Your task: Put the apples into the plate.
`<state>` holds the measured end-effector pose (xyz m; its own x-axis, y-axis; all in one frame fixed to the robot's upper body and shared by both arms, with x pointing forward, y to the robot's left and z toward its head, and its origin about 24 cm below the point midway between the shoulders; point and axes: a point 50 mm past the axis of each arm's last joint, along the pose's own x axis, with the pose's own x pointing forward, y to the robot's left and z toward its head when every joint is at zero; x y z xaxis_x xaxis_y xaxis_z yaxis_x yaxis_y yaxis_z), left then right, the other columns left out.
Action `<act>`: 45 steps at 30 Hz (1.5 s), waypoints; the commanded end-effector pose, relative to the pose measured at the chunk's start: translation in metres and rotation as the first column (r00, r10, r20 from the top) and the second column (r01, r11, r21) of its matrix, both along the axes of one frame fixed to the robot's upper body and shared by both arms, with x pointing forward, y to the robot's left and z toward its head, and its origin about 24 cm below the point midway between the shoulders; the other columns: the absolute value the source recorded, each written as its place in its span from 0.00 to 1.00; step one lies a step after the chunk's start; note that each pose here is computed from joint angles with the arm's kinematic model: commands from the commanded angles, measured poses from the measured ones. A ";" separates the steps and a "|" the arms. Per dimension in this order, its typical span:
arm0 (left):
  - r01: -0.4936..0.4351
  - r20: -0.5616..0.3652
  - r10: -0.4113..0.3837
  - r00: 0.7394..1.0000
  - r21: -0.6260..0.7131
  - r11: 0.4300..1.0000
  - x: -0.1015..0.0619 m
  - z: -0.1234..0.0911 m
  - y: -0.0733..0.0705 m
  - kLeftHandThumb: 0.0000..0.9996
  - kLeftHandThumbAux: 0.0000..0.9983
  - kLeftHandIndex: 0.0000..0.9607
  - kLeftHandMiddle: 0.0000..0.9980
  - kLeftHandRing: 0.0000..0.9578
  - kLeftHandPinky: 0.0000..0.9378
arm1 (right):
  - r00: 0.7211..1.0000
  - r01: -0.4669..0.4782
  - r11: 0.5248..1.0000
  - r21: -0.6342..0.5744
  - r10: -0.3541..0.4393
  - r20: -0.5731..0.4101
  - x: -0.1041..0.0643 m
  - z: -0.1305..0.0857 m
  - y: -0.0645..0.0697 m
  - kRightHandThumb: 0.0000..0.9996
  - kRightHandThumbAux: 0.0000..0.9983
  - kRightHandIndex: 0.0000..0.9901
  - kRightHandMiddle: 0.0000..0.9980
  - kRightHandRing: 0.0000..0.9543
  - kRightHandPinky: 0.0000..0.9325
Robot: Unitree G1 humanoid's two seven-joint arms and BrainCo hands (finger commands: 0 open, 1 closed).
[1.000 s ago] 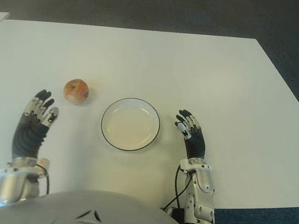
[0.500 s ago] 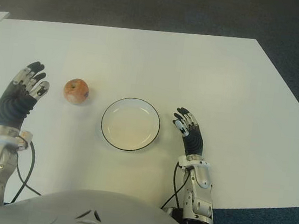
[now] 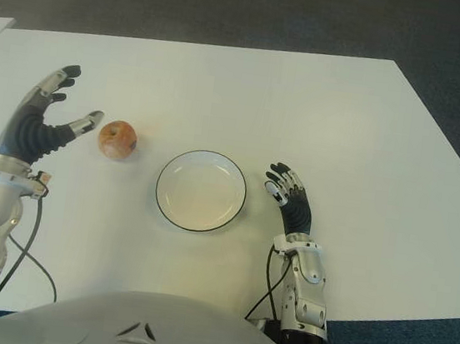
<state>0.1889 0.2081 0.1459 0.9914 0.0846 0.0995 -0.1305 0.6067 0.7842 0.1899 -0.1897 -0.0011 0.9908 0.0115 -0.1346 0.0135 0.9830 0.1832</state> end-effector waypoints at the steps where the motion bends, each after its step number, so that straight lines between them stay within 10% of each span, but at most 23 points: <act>1: 0.021 -0.072 -0.002 0.997 0.273 0.962 0.012 -0.020 -0.001 0.31 0.56 0.11 0.08 0.10 0.14 | 0.997 0.006 1.000 0.002 -0.005 -0.073 -0.004 -0.013 0.001 0.34 0.67 0.18 0.23 0.24 0.27; 12: 0.144 -0.148 -0.080 0.986 0.498 0.855 0.036 -0.036 0.004 0.32 0.48 0.12 0.05 0.04 0.09 | 0.997 0.001 1.000 0.002 -0.001 -0.076 -0.001 -0.016 0.000 0.35 0.67 0.18 0.24 0.25 0.27; 22: 0.209 -0.223 -0.119 0.967 0.436 0.875 0.079 -0.067 0.018 0.37 0.49 0.07 0.02 0.02 0.07 | 0.997 -0.010 1.000 0.002 0.010 -0.078 -0.001 -0.019 0.001 0.37 0.67 0.21 0.27 0.28 0.31; 45: 0.246 -0.261 -0.120 0.958 0.528 0.813 0.080 -0.092 0.016 0.33 0.42 0.05 0.01 0.01 0.08 | 0.995 -0.015 1.000 -0.001 0.015 -0.096 -0.007 -0.026 -0.002 0.31 0.68 0.26 0.31 0.32 0.34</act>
<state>0.2673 0.2256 0.0590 0.9864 -0.1055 -0.1257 0.1350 0.0862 0.9871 0.1954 -0.1905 -0.0090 0.9914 0.0267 -0.1278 -0.0041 0.9847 0.1740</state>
